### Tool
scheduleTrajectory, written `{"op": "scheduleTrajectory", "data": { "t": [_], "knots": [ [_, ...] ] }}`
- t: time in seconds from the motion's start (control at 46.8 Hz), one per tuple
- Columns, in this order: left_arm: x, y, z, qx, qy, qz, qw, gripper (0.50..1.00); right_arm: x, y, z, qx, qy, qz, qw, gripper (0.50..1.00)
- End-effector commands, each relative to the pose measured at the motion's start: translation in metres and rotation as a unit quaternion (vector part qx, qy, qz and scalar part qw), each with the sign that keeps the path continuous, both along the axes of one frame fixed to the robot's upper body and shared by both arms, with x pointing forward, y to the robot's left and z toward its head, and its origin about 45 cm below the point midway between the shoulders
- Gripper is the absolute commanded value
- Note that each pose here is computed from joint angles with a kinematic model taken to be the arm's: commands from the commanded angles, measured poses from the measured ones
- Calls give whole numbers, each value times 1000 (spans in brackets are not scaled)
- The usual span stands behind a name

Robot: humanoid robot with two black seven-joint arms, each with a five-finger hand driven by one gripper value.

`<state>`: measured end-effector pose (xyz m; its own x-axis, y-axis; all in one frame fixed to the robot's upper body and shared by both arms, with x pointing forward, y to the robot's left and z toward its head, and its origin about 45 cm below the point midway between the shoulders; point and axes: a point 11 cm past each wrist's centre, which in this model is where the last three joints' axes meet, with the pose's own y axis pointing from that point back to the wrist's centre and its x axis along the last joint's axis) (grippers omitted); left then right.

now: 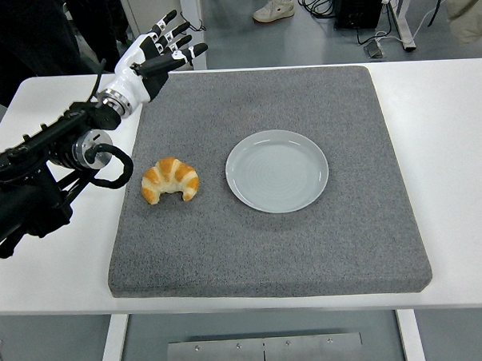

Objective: Place the bread on the plate

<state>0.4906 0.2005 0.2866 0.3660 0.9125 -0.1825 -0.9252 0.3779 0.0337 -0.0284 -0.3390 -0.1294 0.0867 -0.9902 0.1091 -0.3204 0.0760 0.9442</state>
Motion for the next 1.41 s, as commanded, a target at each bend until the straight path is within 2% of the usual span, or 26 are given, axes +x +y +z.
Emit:
{"op": "scheduleTrajectory", "data": {
  "t": [0.0,0.192,0.47,0.726,0.897,1.004,1.197,1.389],
  "knots": [
    [-9,-3,12,38,-12,-20,999,949,0,0,0,0,0,0,1000,1000],
    [-33,10,14,150,-17,-61,987,949,1,0,0,0,-1,1,1000,1000],
    [-67,44,26,300,-10,-118,946,951,-3,-5,1,-8,3,1,1000,1000],
    [-90,56,20,434,-61,-186,879,951,-3,-6,1,-10,3,1,1000,1000],
    [-101,75,3,494,-104,-197,840,949,-3,-6,1,-10,3,1,1000,1000],
    [-107,77,-11,504,-129,-185,834,949,-2,-6,1,-10,3,1,1000,1000],
    [-112,71,-32,496,-125,-178,841,949,0,-7,1,-10,1,1,1000,1000],
    [-106,65,-43,494,-124,-173,843,949,-1,-7,1,-10,2,1,1000,1000]
  ]
}}
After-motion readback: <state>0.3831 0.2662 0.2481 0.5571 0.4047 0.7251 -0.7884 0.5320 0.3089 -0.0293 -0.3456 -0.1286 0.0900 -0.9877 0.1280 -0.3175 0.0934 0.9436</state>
